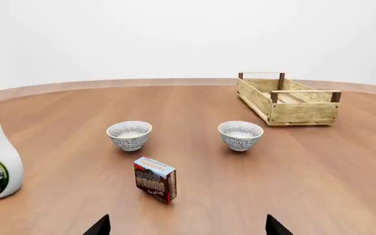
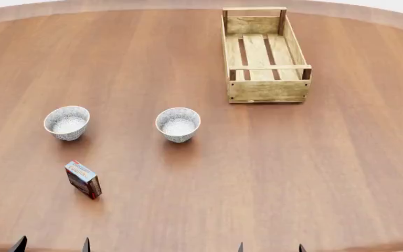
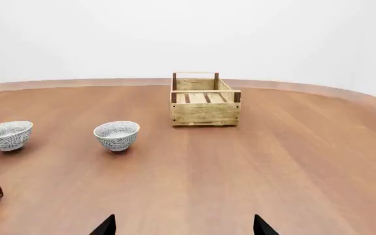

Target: Stack the right bowl on the left bowl and place them in the tray.

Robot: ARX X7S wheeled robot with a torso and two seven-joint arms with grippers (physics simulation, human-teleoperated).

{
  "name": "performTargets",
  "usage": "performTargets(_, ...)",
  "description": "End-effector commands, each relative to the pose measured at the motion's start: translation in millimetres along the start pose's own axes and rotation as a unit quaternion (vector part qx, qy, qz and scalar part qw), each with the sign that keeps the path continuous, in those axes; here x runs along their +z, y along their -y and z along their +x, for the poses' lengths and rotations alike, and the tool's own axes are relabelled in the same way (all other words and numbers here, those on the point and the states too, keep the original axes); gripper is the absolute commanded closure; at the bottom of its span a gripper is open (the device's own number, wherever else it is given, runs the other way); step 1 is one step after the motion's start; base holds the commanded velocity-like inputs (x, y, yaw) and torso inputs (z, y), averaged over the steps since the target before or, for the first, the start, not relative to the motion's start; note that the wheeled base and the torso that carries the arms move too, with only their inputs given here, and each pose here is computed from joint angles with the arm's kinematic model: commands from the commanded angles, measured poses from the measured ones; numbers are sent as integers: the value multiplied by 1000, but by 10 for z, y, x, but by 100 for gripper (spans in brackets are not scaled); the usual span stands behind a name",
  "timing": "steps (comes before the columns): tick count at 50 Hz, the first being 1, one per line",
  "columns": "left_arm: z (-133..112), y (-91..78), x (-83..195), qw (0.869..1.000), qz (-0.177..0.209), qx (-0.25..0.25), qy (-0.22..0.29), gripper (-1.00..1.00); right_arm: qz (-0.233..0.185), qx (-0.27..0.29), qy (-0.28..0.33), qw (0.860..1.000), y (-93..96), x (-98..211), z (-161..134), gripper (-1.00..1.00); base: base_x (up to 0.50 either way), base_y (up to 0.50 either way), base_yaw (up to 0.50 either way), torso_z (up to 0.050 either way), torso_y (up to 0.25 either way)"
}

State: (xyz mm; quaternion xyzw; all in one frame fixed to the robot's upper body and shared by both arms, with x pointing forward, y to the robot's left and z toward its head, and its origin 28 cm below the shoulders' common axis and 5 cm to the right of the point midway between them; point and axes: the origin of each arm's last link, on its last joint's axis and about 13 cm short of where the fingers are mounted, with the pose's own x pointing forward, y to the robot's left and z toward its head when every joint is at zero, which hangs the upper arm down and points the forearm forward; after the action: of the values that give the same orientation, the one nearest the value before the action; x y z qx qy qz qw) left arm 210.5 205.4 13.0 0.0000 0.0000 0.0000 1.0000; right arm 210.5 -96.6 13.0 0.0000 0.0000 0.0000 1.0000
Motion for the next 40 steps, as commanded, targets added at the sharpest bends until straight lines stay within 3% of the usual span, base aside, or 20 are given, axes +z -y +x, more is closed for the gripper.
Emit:
performTargets(1, 4, -3, 6, 1000, -1, 1, 0, -100, -9, -1, -2, 1000, -5, -2, -4, -100, 0, 0, 0, 0, 0)
performTargets(40, 21, -4, -48, 1000, 8, 14, -18, -100, -11, 3, -6, 1000, -20, -17, -13, -100, 0, 0, 0, 0, 0)
